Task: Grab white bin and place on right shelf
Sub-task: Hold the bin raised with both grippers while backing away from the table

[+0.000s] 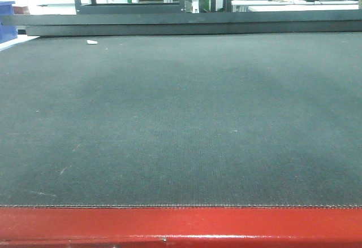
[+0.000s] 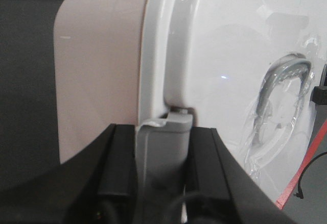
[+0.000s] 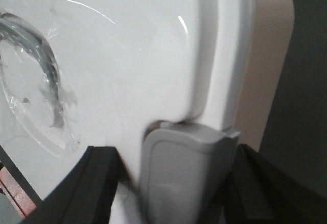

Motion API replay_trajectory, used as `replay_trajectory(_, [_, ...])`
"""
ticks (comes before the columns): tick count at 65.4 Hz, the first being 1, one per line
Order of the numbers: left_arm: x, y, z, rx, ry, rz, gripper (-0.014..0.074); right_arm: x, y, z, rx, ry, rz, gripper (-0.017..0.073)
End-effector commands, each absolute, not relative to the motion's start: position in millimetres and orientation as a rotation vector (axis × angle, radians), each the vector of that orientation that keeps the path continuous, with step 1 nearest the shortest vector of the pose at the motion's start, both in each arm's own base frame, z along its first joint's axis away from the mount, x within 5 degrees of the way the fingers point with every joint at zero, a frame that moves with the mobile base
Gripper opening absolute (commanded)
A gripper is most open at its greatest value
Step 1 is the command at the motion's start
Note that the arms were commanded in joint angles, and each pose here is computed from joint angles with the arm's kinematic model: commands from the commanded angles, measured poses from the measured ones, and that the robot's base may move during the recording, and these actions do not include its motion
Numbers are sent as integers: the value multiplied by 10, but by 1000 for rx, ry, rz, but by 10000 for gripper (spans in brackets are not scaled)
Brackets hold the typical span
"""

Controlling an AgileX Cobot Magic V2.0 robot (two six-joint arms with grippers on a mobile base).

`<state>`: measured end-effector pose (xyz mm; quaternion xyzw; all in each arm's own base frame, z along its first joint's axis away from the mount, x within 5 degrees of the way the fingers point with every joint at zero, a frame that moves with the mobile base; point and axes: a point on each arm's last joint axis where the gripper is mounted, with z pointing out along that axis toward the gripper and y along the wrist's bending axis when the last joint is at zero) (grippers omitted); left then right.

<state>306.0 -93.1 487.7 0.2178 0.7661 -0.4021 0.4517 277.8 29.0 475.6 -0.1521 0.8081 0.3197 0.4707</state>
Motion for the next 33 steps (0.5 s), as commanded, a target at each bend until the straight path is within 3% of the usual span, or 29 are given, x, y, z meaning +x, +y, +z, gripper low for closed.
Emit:
replay_trajectory(1, [2603,-1216,5069,821,1811,-1249,-126,2312,664,5174,-580,1748,1182,72])
replay_trajectory(33, [2603,-1216,5069,821,1811,-1249,-126,2312,664,5174,-580,1748,1182,72])
